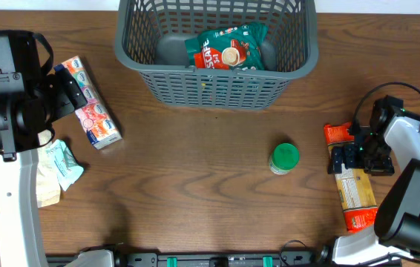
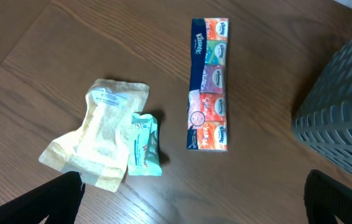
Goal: Pack container
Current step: 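Grasp the orange-labelled spaghetti pack with the right gripper and lift, then lower the spaghetti pack into the basket and open the right gripper, then retract the right arm to the upper right corner, then grasp the pocket tissue strip with the left gripper, then lift the tissue strip and drop it into the basket, then move the left gripper back to the wrapped pouches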
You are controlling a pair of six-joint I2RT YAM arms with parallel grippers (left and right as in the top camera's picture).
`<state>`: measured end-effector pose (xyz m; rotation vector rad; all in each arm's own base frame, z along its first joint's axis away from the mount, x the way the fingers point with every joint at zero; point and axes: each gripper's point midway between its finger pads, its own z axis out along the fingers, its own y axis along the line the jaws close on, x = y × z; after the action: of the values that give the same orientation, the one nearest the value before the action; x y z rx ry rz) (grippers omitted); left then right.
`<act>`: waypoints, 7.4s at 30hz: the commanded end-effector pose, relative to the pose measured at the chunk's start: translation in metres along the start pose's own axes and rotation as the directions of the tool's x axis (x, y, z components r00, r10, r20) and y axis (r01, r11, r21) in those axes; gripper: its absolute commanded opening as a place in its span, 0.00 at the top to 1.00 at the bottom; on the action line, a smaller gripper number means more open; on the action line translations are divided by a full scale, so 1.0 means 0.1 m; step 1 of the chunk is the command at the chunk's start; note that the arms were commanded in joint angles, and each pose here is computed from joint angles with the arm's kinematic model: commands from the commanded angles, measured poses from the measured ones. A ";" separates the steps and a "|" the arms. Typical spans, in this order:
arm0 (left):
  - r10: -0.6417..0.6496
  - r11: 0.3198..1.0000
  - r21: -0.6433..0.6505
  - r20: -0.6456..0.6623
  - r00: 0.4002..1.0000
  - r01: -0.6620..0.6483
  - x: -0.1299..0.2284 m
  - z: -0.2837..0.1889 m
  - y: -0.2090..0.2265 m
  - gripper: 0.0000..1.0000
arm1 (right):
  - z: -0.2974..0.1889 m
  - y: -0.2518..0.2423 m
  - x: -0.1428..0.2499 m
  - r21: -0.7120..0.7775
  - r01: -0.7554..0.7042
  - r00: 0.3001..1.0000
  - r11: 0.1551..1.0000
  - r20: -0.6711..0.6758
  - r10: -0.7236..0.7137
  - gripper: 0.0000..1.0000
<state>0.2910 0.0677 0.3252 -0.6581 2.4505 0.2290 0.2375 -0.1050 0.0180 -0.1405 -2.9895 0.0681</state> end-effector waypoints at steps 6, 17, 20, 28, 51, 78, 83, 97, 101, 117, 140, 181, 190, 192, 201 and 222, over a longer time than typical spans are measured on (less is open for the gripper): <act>-0.012 1.000 -0.016 0.008 1.000 0.012 0.01 -0.02 0.05 0.01 | 0.17 -0.07 -0.05 0.006 0.014 1.000 1.000 -0.017 -0.014 0.08; -0.011 1.000 -0.016 0.008 1.000 0.011 0.01 -0.02 0.05 0.01 | 0.17 -0.07 -0.05 0.005 0.023 1.000 1.000 -0.017 -0.023 0.53; -0.011 1.000 -0.016 0.008 1.000 0.011 0.01 -0.02 0.05 0.01 | 0.17 -0.07 -0.06 0.006 0.019 1.000 1.000 -0.016 -0.019 0.99; -0.011 1.000 -0.016 0.008 1.000 0.011 0.01 -0.02 0.05 0.01 | -0.15 0.09 -0.40 -0.087 -0.050 0.993 0.995 0.106 0.059 0.99; -0.008 1.000 -0.016 0.007 1.000 0.008 0.01 -0.02 0.05 0.01 | -4.87 1.92 -1.17 0.554 0.466 -0.047 0.690 0.794 -0.607 0.99; 0.006 0.999 -0.036 -0.046 0.999 -0.008 0.14 -0.02 0.10 0.01 | -2.70 3.73 -2.11 0.528 0.830 -0.194 0.180 0.576 -0.794 0.81; 0.006 0.999 -0.037 -0.046 0.999 -0.008 0.14 -0.02 0.10 0.01 | -3.07 3.67 -1.99 0.509 0.814 -0.148 0.278 0.646 -0.749 0.02; -0.013 1.000 -0.020 -0.034 0.999 0.013 0.11 -0.04 0.07 0.01 | -5.14 1.41 -1.44 0.132 0.266 0.101 0.955 0.981 -0.164 0.01; -0.108 0.994 -0.008 -0.012 0.994 0.108 -0.01 0.07 -0.01 0.01 | -4.65 0.53 -1.35 -0.109 0.049 0.344 0.993 0.935 0.085 0.01; -0.196 0.979 -0.041 -0.430 0.881 0.198 0.21 2.17 -0.40 0.01 | -2.76 0.06 -1.42 -0.166 -0.100 0.818 0.981 0.547 0.176 0.01; -0.014 1.000 -0.010 -0.676 0.737 0.010 1.07 3.29 -0.46 0.67 | -2.52 0.06 -1.52 -0.164 -0.095 0.834 0.982 0.525 0.168 0.01; 0.555 -0.087 -0.335 0.766 -0.325 -0.938 -0.41 -0.68 -3.08 0.94 | -2.48 0.11 -1.45 -0.169 -0.063 0.855 0.984 0.500 0.140 0.01; 0.615 -0.164 -0.282 0.720 -0.322 -0.945 -0.26 0.50 -3.71 0.94 | -2.46 0.12 -1.41 -0.171 -0.064 0.864 0.983 0.484 0.140 0.01; 0.638 -0.185 -0.255 0.704 -0.313 -0.949 -0.18 0.78 -3.78 0.94 | -2.46 0.12 -1.41 -0.171 -0.064 0.864 0.983 0.484 0.141 0.01; 0.758 -0.263 -0.129 0.586 -0.287 -0.956 0.19 1.58 -3.72 0.84 | -2.46 0.12 -1.41 -0.161 -0.048 0.865 0.986 0.487 0.121 0.01; 0.759 0.175 -0.278 0.649 -0.050 -0.944 -0.76 -0.22 -2.96 0.01 | -2.46 0.12 -1.41 -0.145 -0.019 0.866 0.989 0.491 0.089 0.01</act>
<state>0.4888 -0.1871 0.3490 1.3652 1.5806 0.4670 0.4147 -0.0979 0.2376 -0.2916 -3.5015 -0.1126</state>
